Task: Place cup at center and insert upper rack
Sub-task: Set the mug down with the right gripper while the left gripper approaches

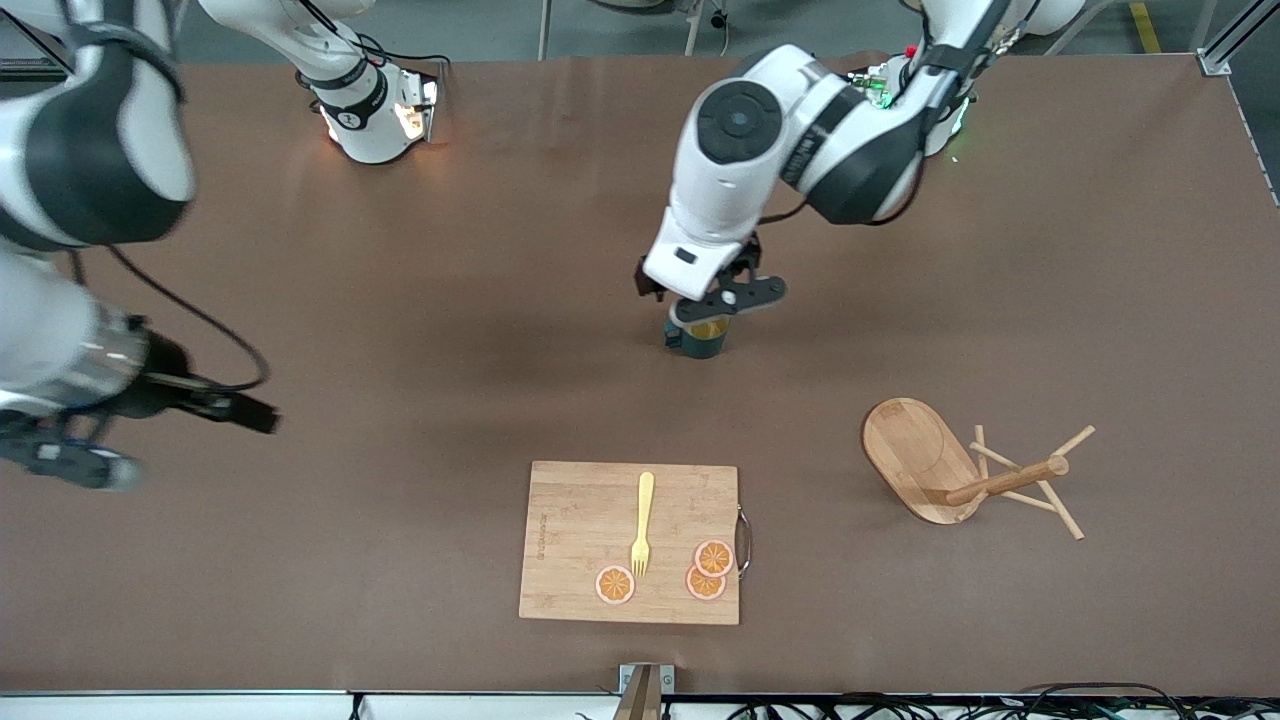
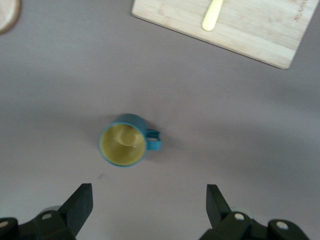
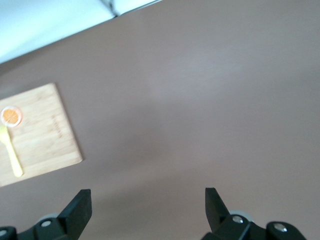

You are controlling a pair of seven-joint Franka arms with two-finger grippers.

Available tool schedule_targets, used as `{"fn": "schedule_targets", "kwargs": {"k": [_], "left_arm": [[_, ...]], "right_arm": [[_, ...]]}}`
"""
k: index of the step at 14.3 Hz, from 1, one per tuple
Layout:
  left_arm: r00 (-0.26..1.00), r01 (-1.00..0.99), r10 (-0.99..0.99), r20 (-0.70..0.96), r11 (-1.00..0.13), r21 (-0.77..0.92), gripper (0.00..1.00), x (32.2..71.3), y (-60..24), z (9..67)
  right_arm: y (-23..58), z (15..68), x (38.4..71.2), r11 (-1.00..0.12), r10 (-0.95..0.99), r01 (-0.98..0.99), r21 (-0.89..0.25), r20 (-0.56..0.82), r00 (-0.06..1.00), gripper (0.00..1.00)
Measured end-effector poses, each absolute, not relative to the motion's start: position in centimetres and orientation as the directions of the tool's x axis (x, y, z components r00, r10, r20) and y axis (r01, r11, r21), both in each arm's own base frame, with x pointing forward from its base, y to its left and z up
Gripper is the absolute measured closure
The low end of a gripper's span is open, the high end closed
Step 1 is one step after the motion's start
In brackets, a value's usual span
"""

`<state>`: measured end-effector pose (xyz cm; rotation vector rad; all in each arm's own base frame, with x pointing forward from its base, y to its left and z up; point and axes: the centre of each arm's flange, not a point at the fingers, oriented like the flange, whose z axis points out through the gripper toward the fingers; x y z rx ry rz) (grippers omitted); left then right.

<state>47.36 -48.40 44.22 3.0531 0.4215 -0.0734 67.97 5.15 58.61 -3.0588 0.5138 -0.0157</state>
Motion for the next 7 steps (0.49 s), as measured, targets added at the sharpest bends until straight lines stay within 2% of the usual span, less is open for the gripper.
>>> {"fn": "schedule_targets", "kwargs": {"k": [4, 7], "left_arm": [[0.949, 0.314, 0.314, 0.020, -0.949, 0.021, 0.00, 43.1, -53.9, 40.9], [0.936, 0.343, 0.338, 0.101, -0.938, -0.037, 0.00, 39.6, -57.2, 37.1]], "right_arm": [[-4.8, 61.7, 65.2, -0.989, -0.150, -0.150, -0.008, 0.057, 0.987, 0.00], [-6.9, 63.7, 62.3, -0.998, -0.066, -0.067, 0.011, 0.069, 0.995, 0.00]]}}
